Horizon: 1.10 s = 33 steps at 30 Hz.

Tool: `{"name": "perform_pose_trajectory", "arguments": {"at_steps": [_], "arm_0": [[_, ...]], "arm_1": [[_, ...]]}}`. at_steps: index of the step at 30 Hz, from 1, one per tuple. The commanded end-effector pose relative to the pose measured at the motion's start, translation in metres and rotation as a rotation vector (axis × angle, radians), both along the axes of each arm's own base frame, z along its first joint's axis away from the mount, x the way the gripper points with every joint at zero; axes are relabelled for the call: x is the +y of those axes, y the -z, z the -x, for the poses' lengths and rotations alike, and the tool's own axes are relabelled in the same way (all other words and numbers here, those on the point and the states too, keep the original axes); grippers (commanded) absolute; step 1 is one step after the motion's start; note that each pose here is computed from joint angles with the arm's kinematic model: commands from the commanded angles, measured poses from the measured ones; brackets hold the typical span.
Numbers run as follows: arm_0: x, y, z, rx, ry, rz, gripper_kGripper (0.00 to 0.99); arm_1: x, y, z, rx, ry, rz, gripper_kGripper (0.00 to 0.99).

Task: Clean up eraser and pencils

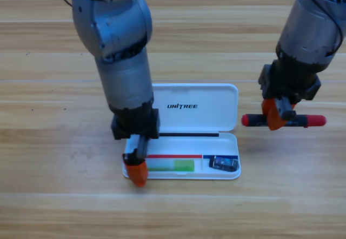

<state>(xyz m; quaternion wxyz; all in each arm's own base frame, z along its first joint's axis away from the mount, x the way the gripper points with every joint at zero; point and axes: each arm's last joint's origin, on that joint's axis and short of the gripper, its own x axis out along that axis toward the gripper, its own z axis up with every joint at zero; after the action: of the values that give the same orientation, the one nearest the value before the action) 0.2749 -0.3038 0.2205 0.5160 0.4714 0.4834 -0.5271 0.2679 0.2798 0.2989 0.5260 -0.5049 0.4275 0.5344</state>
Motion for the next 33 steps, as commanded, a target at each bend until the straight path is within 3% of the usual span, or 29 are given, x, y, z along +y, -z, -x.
{"name": "perform_pose_trajectory", "arguments": {"at_steps": [1,8,15,23,33], "arm_0": [[0.042,-0.068,0.005,-0.086,-0.053,0.073,0.99],[0.147,-0.131,0.007,-0.174,-0.166,0.159,0.99],[0.223,-0.133,0.005,-0.184,-0.237,0.184,0.99],[0.24,-0.119,0.007,-0.138,-0.245,0.181,0.99],[0.239,-0.109,0.007,-0.113,-0.245,0.18,0.99]], "arm_1": [[0.043,0.019,0.011,0.031,-0.057,0.014,0.0],[0.093,0.046,0.004,0.034,-0.068,0.009,0.0],[0.126,0.081,-0.013,0.035,-0.055,0.014,0.0],[0.137,0.107,-0.027,0.041,-0.039,0.031,0.0],[0.136,0.104,-0.028,0.038,-0.029,0.022,0.0]]}}
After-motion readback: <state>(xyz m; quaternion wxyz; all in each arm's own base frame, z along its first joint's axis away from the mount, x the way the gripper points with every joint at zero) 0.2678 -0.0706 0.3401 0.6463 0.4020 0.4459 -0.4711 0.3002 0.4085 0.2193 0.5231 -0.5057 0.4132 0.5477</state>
